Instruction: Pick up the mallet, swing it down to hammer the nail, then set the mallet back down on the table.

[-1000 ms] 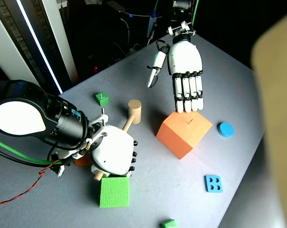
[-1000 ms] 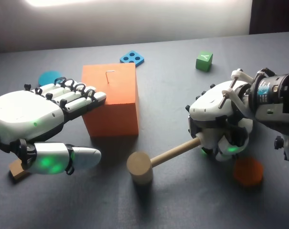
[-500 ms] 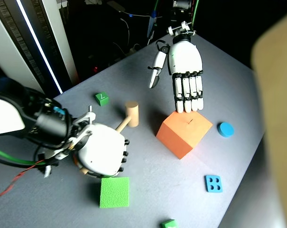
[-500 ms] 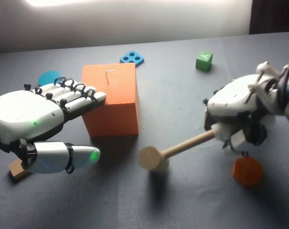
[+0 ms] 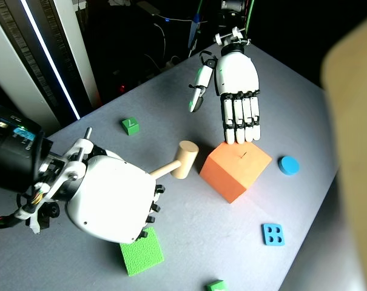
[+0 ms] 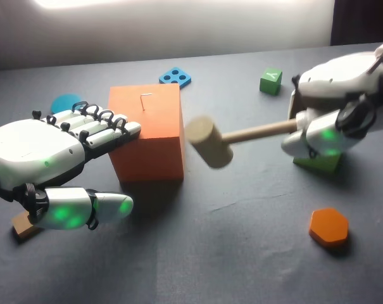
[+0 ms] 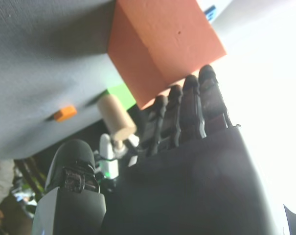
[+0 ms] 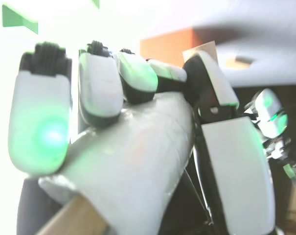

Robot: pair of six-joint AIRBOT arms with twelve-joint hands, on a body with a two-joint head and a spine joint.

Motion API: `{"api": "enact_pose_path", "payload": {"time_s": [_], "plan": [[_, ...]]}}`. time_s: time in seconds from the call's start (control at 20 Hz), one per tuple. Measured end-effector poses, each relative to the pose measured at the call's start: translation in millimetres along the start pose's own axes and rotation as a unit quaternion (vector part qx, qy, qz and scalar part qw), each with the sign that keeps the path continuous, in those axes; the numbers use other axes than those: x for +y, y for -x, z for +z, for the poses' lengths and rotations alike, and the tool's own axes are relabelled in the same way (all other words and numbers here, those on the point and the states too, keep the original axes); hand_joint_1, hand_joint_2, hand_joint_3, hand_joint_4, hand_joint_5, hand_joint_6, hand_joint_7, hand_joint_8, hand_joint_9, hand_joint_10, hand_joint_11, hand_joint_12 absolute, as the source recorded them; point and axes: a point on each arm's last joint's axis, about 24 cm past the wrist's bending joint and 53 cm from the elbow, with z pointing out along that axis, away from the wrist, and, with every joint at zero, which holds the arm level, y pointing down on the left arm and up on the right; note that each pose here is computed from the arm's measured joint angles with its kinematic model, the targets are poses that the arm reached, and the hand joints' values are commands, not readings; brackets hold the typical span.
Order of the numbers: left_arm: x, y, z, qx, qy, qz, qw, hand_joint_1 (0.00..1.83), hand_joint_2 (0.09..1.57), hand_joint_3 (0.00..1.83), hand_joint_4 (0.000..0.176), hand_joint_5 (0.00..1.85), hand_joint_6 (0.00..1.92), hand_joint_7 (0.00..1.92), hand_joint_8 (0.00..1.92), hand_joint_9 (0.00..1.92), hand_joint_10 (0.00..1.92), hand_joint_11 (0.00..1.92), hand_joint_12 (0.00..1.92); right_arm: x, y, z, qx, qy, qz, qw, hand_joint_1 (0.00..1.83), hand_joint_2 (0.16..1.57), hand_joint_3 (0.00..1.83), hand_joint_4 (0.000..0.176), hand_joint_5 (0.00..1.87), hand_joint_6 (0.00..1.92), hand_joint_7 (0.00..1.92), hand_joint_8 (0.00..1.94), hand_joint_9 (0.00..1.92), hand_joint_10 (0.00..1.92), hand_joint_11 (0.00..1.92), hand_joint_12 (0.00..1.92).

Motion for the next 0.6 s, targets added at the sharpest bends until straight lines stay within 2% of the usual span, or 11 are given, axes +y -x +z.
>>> {"api": "enact_pose_path", "payload": {"time_s": [0.1, 0.25, 0.45, 0.6], "plan": [[0.1, -0.1, 0, 0.000, 0.000, 0.000, 1.0000, 0.00, 1.23, 0.00, 0.000, 0.07, 0.01, 0.03, 0.00, 0.00, 0.00, 0.00, 0.00, 6.7, 18, -6, -0.020, 0.013, 0.024, 0.9994, 0.03, 1.57, 0.06, 0.000, 1.25, 1.92, 1.46, 1.94, 1.61, 1.92, 1.74, 1.92], [0.0, 0.0, 0, 0.000, 0.000, 0.000, 1.0000, 0.00, 1.24, 0.00, 0.000, 0.10, 0.02, 0.05, 0.01, 0.01, 0.01, 0.00, 0.00, 36.6, 44, -12, -0.048, 0.061, 0.069, 0.9946, 0.12, 1.57, 0.13, 0.000, 1.20, 1.92, 1.42, 1.94, 1.58, 1.92, 1.72, 1.92], [-0.1, 0.1, 0, 0.000, 0.000, 0.000, 1.0000, 0.00, 1.24, 0.00, 0.000, 0.09, 0.01, 0.06, 0.01, 0.02, 0.01, 0.00, 0.00, 67.3, 54, 0, -0.052, 0.091, 0.074, 0.9918, 0.27, 1.57, 0.15, 0.000, 1.20, 1.92, 1.42, 1.94, 1.57, 1.92, 1.71, 1.92], [-0.6, -0.2, 0, 0.000, -0.001, 0.000, 1.0000, 0.00, 1.23, 0.00, 0.000, 0.09, 0.00, 0.06, 0.01, 0.03, 0.01, 0.00, 0.00, 72.7, 65, 7, -0.058, 0.088, 0.081, 0.9911, 0.45, 1.57, 0.10, 0.000, 1.20, 1.92, 1.42, 1.94, 1.57, 1.92, 1.73, 1.92]]}}
